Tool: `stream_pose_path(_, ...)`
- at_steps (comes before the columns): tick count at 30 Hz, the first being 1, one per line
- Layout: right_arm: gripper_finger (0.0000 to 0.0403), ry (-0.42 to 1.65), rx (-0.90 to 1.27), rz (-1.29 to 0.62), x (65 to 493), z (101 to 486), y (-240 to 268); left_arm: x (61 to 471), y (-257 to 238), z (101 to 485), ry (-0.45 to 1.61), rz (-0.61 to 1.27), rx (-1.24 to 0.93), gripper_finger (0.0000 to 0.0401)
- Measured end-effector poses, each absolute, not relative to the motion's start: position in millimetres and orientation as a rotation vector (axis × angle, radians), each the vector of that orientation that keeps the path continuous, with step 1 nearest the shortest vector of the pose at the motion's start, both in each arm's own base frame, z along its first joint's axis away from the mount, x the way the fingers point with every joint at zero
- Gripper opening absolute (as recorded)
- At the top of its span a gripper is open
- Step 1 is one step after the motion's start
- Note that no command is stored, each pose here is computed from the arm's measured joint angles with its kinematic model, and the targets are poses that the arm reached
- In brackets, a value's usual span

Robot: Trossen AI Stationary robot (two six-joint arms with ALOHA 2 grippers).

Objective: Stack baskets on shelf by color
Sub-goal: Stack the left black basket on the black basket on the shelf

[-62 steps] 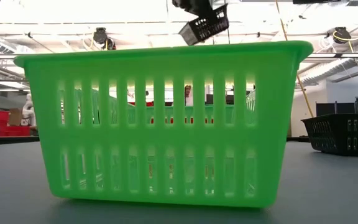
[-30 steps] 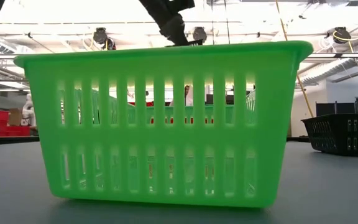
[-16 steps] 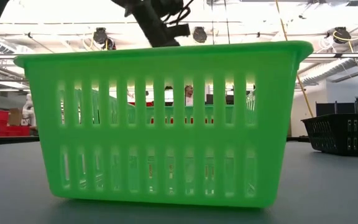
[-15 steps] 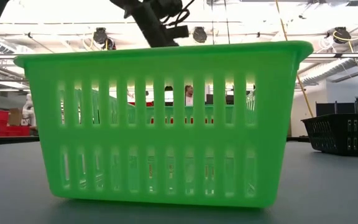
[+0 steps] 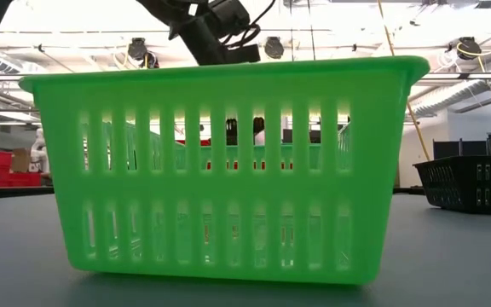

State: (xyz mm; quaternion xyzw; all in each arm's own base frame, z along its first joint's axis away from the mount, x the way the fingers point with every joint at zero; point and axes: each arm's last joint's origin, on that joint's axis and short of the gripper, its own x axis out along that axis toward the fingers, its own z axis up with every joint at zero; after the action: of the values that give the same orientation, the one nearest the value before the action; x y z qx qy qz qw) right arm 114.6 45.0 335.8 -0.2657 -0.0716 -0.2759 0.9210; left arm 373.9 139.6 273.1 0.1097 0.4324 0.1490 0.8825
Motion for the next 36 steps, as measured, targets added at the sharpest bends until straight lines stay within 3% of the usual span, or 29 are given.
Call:
stream_pose_path(22, 0.0141, -0.145, -0.555, -0.568, 115, 336, 45, 373, 125, 243, 0.927, 0.255, 0.255, 0.001)
stream_pose_path(36, 0.0141, -0.154, -0.508, -0.567, 115, 336, 45, 373, 126, 244, 0.923, 0.267, 0.26, 0.0115)
